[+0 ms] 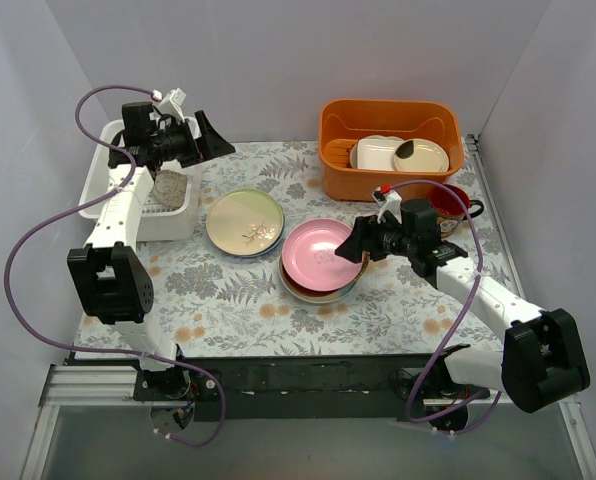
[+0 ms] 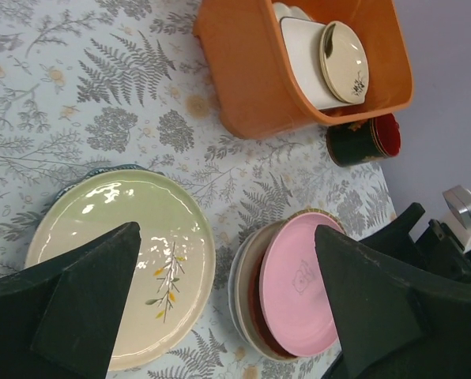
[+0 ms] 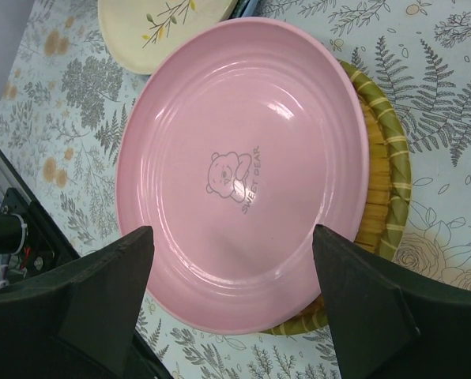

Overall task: Place the plates into the plastic bin on the countertop
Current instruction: Pick up the plate at the center of the board.

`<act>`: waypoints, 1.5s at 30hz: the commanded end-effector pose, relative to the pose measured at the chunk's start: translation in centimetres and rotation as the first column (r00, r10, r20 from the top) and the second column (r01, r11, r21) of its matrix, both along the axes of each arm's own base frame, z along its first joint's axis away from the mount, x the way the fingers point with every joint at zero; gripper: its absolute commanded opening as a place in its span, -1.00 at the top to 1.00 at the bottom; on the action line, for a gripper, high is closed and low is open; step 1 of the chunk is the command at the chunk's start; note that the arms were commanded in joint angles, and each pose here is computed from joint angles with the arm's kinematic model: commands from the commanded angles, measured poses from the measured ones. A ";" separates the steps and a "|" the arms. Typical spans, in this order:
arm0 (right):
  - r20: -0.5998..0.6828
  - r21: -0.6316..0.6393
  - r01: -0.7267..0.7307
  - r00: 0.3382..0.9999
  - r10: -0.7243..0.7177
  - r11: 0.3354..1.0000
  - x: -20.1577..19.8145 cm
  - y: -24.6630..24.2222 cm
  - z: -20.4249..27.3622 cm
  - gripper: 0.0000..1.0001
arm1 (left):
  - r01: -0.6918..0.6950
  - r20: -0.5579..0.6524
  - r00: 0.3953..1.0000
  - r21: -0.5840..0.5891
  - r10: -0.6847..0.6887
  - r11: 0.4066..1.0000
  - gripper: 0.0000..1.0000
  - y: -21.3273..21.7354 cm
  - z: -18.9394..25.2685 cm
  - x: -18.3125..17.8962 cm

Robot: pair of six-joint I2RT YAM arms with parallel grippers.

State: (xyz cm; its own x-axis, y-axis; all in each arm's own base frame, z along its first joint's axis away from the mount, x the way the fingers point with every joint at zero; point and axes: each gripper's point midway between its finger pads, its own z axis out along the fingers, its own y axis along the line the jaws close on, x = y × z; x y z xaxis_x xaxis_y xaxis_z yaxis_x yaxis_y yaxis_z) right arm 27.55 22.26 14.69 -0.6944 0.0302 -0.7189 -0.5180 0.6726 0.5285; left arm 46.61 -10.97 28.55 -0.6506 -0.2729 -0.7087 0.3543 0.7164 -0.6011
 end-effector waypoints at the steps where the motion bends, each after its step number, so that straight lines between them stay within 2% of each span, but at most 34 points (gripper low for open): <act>1: 0.044 0.020 0.017 0.999 -0.018 1.000 0.4 -0.1 1.2 -0.77 | 0.115 0.011 0.993 -0.016 -0.115 0.993 -0.82 -2.1 0.2 -2.0; 21: 0.052 -0.004 0.054 0.997 -0.054 0.999 0.9 -0.9 1.8 -0.76 | 0.232 -0.222 0.949 -0.001 -0.226 0.973 -0.69 -8.5 -8.9 -7.2; 39: 0.041 -0.049 0.092 0.995 -0.090 0.995 0.8 -2.5 1.7 -0.71 | 0.336 -0.324 0.892 0.010 -0.315 0.942 -0.53 -11.6 -12.4 -12.2; 45: 0.023 -0.067 0.094 0.995 -0.093 0.993 0.9 -2.7 1.0 -0.59 | 0.354 -0.362 0.872 -0.001 -0.330 0.935 -0.46 -12.7 -13.9 -14.0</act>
